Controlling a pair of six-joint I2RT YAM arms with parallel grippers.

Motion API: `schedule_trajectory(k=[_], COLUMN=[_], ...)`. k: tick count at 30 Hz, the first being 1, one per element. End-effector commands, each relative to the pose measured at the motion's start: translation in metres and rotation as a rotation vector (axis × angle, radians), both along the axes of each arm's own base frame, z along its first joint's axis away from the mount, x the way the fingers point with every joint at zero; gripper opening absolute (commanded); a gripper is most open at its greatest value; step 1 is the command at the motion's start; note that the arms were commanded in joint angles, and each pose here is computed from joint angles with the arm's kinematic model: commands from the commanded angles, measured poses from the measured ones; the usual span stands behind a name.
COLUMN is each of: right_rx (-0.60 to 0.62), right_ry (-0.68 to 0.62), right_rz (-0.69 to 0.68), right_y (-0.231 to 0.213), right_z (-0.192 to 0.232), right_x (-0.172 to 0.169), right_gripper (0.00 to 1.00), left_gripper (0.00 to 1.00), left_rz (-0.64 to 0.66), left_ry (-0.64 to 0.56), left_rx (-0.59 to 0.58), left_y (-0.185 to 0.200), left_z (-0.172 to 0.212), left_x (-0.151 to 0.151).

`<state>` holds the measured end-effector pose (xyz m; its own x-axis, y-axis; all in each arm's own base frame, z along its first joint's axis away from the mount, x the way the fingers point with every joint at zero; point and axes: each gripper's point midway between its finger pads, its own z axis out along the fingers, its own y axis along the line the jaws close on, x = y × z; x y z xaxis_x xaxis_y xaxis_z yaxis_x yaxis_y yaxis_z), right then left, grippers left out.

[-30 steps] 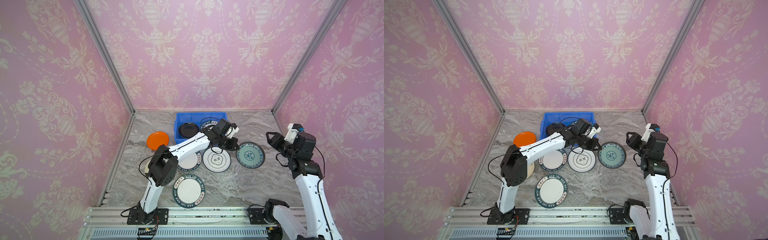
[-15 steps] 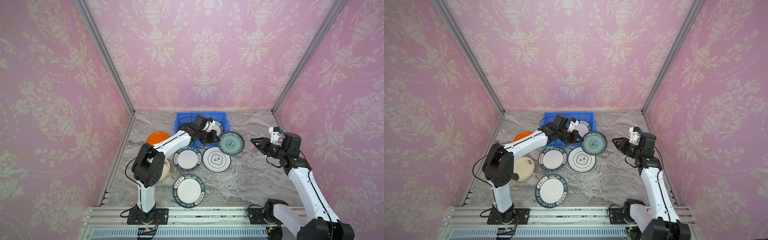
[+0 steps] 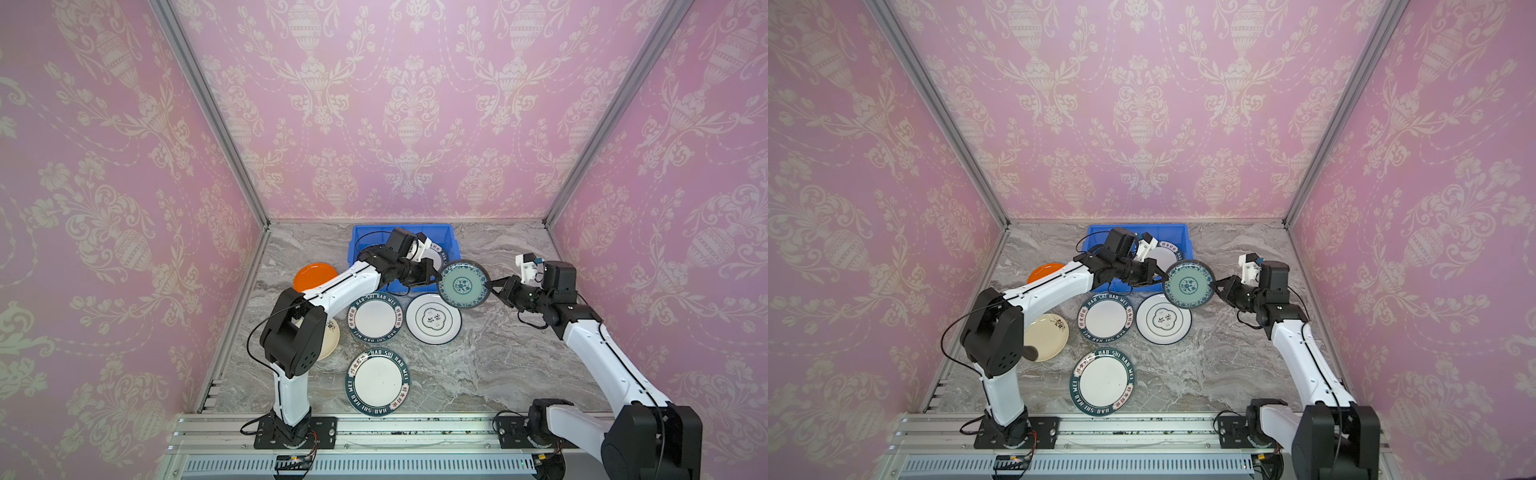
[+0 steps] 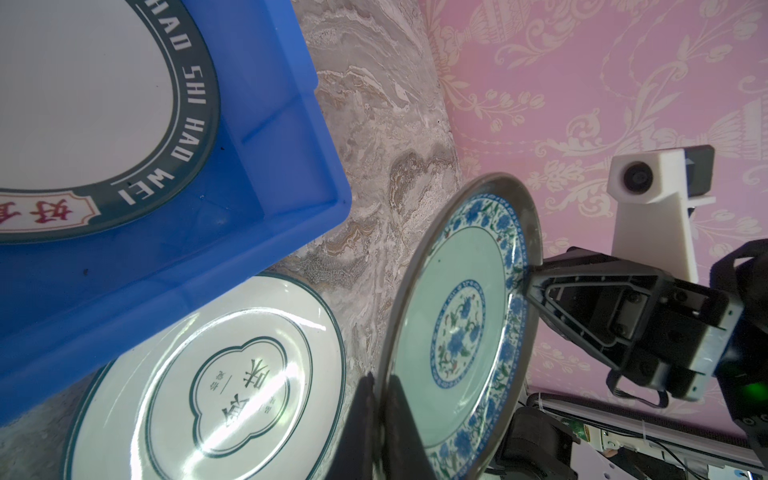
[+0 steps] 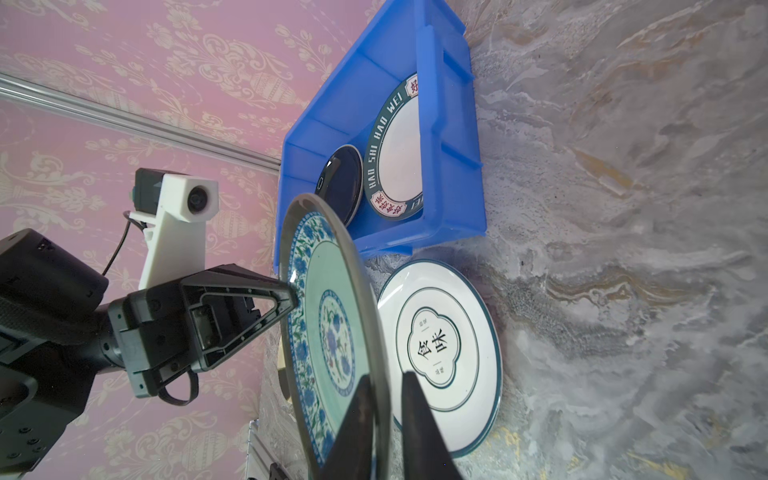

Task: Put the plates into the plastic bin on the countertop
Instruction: 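Lift the blue-floral plate with the right gripper and carry it over the bin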

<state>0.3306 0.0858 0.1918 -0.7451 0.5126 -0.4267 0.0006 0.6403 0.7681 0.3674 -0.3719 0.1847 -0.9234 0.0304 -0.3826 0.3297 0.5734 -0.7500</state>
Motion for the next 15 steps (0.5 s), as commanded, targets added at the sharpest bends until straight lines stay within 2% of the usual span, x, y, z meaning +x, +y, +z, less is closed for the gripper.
schedule_trajectory(k=[1,4,6,8,9,10,15], right_rx=[0.009,0.009,-0.001,-0.024,-0.041,-0.053,-0.117], right_ry=[-0.026,-0.027,-0.034,-0.040,-0.039,-0.045,-0.029], right_rz=[0.003,0.001,-0.003,-0.008,-0.014,-0.014,0.024], right_y=[0.003,0.005,0.006,0.008,0.009,0.011,0.035], right_z=[0.005,0.008,0.014,0.022,0.025,0.030,0.037], right_x=[0.010,0.015,0.021,0.029,0.035,0.040,0.075], right_gripper=[0.00,0.00,0.00,0.00,0.00,0.00,0.00], left_gripper=[0.00,0.00,0.41,0.68,0.89,0.99,0.99], left_rz=[-0.012,0.008,0.056,0.101,0.127,0.151,0.289], left_ry=[-0.029,-0.025,-0.026,-0.038,-0.045,-0.052,-0.111], left_rx=[-0.064,-0.058,-0.053,-0.056,-0.050,-0.043,0.022], left_y=[0.003,0.010,0.023,0.038,0.048,0.056,0.110], left_z=[0.028,0.027,0.025,0.025,0.025,0.026,0.030], left_x=[-0.002,0.004,0.011,0.016,0.020,0.022,0.028])
